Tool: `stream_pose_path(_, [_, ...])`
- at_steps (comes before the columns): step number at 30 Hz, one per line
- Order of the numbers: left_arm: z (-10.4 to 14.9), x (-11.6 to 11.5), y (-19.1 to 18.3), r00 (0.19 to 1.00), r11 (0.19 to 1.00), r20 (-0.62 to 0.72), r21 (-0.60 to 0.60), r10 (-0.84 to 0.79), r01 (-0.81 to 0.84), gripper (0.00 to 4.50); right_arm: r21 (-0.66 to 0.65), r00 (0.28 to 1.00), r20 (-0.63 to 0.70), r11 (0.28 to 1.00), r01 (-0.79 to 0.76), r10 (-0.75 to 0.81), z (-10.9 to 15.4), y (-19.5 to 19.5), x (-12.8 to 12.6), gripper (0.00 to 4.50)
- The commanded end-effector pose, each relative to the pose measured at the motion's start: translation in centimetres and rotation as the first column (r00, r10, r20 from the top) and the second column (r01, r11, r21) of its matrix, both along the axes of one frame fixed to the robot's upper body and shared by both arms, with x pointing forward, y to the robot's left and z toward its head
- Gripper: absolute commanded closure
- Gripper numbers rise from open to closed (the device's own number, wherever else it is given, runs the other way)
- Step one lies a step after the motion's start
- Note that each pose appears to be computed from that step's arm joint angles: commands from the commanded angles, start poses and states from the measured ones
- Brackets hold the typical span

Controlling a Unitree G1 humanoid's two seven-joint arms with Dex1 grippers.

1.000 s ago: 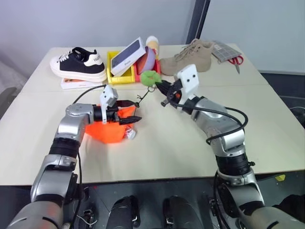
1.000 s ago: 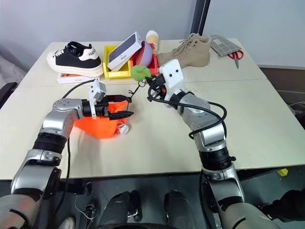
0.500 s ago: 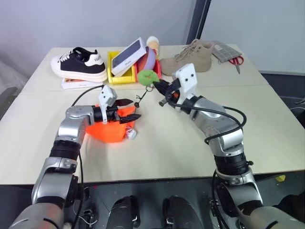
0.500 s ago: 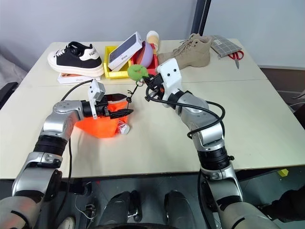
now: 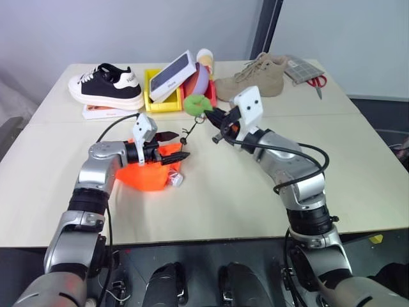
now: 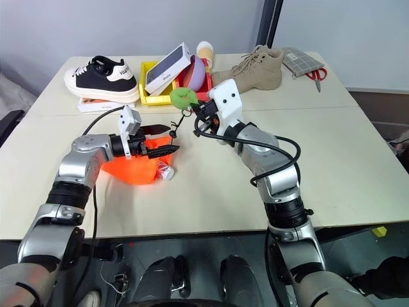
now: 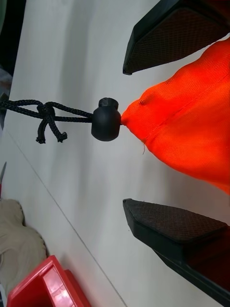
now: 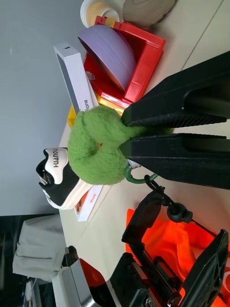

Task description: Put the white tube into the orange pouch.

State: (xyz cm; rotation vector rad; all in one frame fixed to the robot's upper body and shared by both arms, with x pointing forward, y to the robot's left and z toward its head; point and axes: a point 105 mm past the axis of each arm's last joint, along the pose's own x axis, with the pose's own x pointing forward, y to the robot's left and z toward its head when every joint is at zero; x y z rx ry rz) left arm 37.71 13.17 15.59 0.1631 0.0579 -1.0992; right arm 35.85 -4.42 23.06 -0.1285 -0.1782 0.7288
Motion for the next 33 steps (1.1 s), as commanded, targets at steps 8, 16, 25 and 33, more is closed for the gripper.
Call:
stream_pose_path(8, [2.0,0.2,-0.4,0.997,1.000,0.083,-0.026,0.003,-0.001,0.08,0.016,0.999,0.046,1.000,-0.013,0.012,1.0,0.4,-0.5,4.50])
stream_pose_path(16, [2.7,0.5,-0.5,0.992,0.999,0.126,-0.036,0.020,-0.016,0.31,0.017,0.999,0.041,1.000,-0.012,0.011,0.9,0.4,-0.4,4.50])
stream_pose_path(25, [2.9,0.7,-0.6,0.990,0.999,0.138,-0.042,0.036,-0.031,1.38,0.015,0.999,0.037,1.000,-0.015,0.014,0.7,0.5,-0.5,4.50])
stream_pose_path(33, [2.9,0.7,-0.8,0.988,0.998,0.148,-0.048,0.045,-0.038,1.38,0.011,0.999,0.033,1.000,-0.017,0.016,0.7,0.5,-0.5,4.50])
